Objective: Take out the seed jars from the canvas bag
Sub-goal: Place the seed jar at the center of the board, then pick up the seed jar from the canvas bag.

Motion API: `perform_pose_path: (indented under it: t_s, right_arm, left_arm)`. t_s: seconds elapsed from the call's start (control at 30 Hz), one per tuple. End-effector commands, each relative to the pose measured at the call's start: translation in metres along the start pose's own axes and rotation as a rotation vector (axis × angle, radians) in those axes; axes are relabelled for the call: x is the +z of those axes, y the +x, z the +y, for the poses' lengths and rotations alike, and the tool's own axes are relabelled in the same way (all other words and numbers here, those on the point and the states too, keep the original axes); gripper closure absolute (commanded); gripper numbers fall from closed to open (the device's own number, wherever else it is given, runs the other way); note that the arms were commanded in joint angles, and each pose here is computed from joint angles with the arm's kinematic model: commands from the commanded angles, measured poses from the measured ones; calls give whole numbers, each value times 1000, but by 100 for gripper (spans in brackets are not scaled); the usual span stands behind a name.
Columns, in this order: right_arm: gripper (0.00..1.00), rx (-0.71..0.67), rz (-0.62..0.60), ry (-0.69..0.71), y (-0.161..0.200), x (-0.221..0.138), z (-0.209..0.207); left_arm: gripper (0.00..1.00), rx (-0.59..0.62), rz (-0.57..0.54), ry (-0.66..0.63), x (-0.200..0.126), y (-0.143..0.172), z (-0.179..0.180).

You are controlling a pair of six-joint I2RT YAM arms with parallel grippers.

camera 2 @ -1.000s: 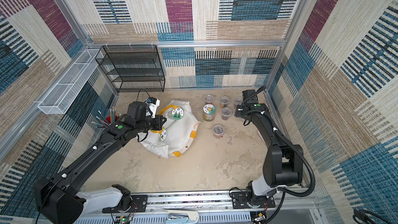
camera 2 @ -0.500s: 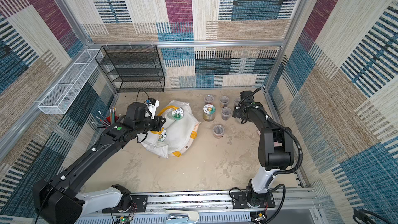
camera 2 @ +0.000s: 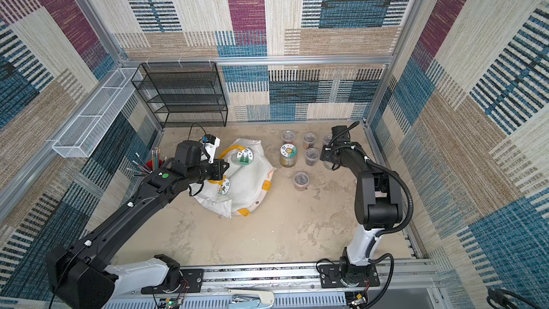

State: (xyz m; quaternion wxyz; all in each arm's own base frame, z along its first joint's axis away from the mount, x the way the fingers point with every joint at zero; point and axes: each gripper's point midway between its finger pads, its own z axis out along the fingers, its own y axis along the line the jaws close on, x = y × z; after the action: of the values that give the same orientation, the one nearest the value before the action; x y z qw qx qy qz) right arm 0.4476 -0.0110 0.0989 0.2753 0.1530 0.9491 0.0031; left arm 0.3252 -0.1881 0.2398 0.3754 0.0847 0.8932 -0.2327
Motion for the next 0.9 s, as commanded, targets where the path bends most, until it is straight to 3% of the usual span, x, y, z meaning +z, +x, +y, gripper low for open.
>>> perform_pose_path:
  t_s: [0.0, 0.07, 0.27, 0.4, 0.5, 0.6, 0.7, 0.87]
  right_arm:
    - [6, 30, -82, -28, -24, -20, 6]
    - [0, 53, -139, -37, -41, -39, 8]
    - [1, 97, -249, -53, -73, -89, 8]
    - [1, 98, -363, -269, -81, -153, 37]
    - [1, 84, -416, -477, -57, -199, 69]
    - [1, 101, -397, -641, -11, -220, 102]
    - [1, 145, -361, -684, 17, -218, 106]
    - [1, 94, -359, -683, 26, -228, 120]
  left_arm:
    - [100, 22, -22, -3, -3, -8, -1]
    - [100, 28, -18, -2, -3, -8, -2]
    - [100, 44, -4, -12, -3, -8, -1]
    - [100, 46, -9, -25, -5, -8, 1]
    - [100, 43, -7, -29, -4, -7, 3]
    - [100, 41, -3, -35, -3, -7, 4]
    - [100, 40, 4, -39, -4, -6, 4]
    - [100, 41, 15, -41, -4, -3, 5]
